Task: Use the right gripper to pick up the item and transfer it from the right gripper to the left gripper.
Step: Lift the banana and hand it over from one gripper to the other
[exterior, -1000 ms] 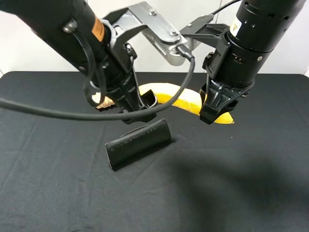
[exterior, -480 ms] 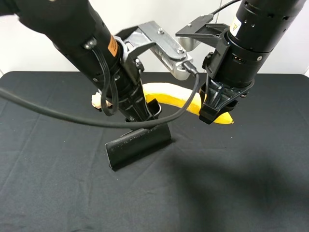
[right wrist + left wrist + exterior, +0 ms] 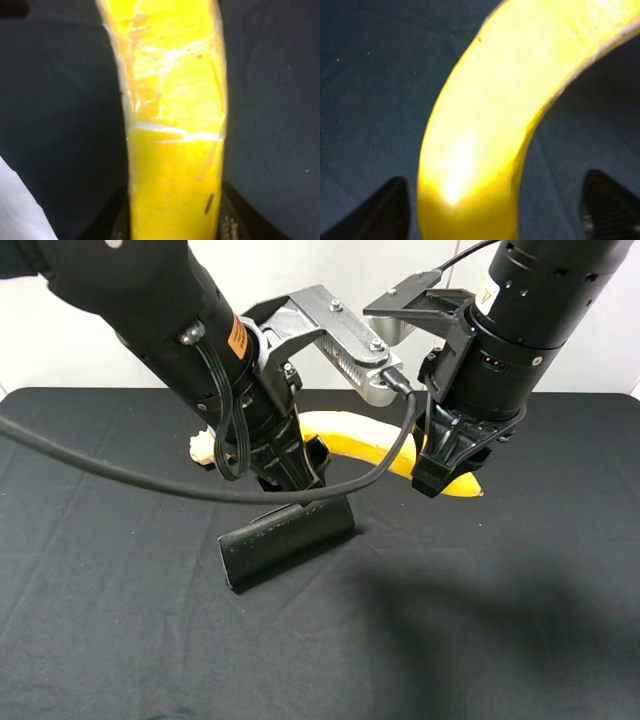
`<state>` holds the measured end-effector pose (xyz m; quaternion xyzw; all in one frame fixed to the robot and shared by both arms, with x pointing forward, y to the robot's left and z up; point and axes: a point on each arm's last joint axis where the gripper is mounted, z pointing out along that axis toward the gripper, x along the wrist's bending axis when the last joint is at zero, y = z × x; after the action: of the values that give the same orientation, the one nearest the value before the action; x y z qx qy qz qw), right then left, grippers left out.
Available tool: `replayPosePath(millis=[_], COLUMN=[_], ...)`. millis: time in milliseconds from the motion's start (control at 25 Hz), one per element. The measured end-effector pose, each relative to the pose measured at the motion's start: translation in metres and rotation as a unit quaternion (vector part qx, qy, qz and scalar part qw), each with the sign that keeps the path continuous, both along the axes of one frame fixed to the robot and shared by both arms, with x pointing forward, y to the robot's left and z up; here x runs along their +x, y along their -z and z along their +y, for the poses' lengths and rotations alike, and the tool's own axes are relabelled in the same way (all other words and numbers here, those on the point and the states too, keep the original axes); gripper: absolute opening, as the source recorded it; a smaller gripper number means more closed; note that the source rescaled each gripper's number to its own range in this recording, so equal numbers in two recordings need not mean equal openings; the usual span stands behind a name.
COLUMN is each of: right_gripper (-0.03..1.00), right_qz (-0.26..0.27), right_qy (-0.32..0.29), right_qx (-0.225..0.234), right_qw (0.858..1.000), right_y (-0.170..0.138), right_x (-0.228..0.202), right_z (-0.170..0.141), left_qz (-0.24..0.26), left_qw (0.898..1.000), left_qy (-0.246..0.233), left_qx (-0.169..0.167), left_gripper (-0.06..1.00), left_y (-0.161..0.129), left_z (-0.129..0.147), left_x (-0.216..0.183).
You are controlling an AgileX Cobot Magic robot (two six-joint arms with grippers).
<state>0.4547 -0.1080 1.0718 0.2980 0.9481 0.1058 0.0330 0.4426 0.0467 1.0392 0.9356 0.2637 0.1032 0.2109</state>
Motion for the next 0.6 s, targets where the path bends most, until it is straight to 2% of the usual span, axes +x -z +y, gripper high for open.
replayPosePath(millis=[120,200,600], right_gripper=[0.00,0.00,0.00], right_qz=[0.001,0.007,0.009], right_qy=[0.000,0.000,0.000], right_qx=[0.000,-0.005,-0.005], right_qw=[1.000,1.000,1.000], right_y=[0.0000,0.0003,0.0003], right_x=[-0.0001,-0.0012,-0.0017], right_z=[0.0000,-0.0009,-0.0008], left_qz=[0.000,-0.003,-0.004], left_qw=[1.000,1.000,1.000], left_qy=[0.000,0.001,0.002], left_qx=[0.000,0.003,0.003], left_gripper=[0.25,0.00,0.00], left_y=[0.0000,0.0000,0.0000], left_z=[0.0000,0.0003,0.0003], left_x=[0.0000,0.0004,0.0005])
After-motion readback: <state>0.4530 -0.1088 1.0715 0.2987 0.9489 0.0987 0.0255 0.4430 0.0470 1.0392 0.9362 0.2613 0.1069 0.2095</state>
